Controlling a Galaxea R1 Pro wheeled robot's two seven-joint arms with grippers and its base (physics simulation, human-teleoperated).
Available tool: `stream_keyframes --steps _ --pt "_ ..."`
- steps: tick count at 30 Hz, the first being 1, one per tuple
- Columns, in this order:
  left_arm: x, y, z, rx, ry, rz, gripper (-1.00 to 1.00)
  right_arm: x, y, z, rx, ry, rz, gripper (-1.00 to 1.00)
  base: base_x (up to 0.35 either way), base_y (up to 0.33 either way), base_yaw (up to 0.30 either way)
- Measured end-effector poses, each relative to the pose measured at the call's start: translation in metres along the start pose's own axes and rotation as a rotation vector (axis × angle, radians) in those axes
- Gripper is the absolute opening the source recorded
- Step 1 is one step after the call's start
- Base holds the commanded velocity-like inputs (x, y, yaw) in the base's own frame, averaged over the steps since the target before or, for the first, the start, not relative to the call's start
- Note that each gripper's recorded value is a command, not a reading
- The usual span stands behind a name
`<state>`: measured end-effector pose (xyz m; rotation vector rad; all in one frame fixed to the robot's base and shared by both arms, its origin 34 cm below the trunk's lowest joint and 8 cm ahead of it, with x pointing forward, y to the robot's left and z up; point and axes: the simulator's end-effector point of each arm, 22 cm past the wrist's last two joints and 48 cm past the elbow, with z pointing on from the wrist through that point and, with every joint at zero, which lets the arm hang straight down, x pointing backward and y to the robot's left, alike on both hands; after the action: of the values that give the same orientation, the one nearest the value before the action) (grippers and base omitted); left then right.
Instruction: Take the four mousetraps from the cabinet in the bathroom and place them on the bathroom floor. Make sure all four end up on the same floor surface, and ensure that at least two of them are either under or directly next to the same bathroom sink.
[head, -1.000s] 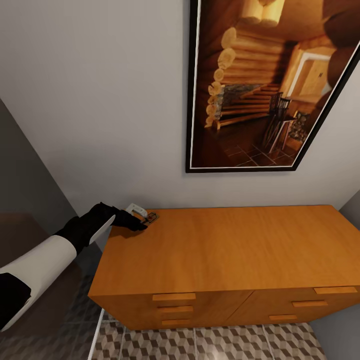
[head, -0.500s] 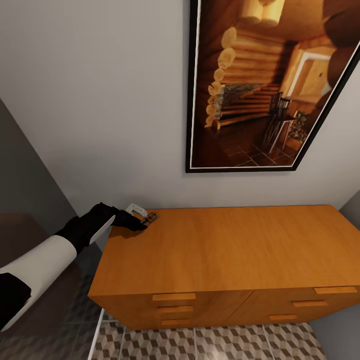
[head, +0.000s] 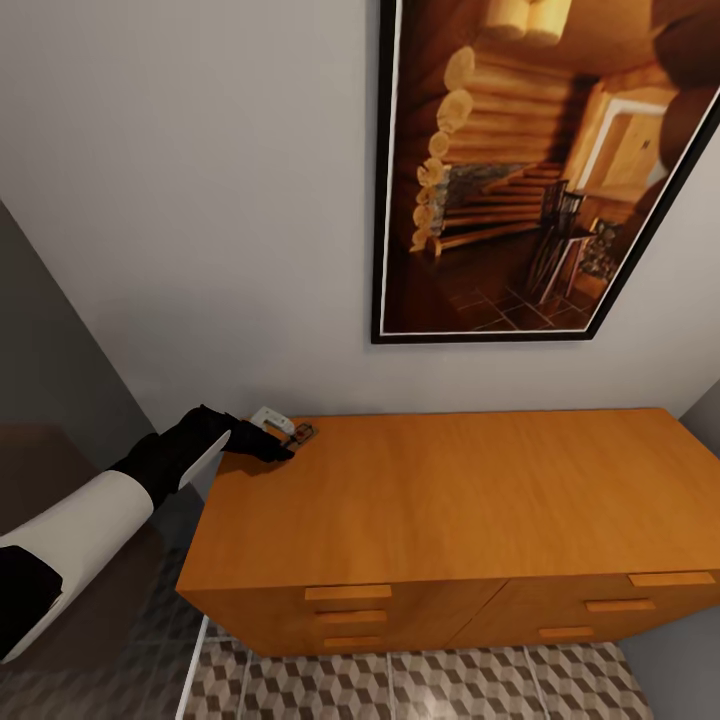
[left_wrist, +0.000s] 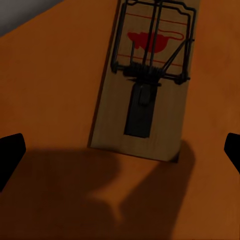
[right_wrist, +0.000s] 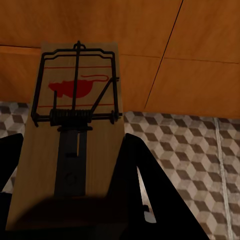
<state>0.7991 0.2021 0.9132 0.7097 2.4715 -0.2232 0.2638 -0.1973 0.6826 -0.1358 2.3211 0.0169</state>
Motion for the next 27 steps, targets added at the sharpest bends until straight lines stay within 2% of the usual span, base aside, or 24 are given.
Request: stream_keyframes --steps 27 --pt "-0.0006 -0.0019 0.002 0.005 -0.002 0.001 1.0 0.002 0.0005 -0.0007 -0.001 0.006 0.0 -1.0 0.0 0.0 0.0"
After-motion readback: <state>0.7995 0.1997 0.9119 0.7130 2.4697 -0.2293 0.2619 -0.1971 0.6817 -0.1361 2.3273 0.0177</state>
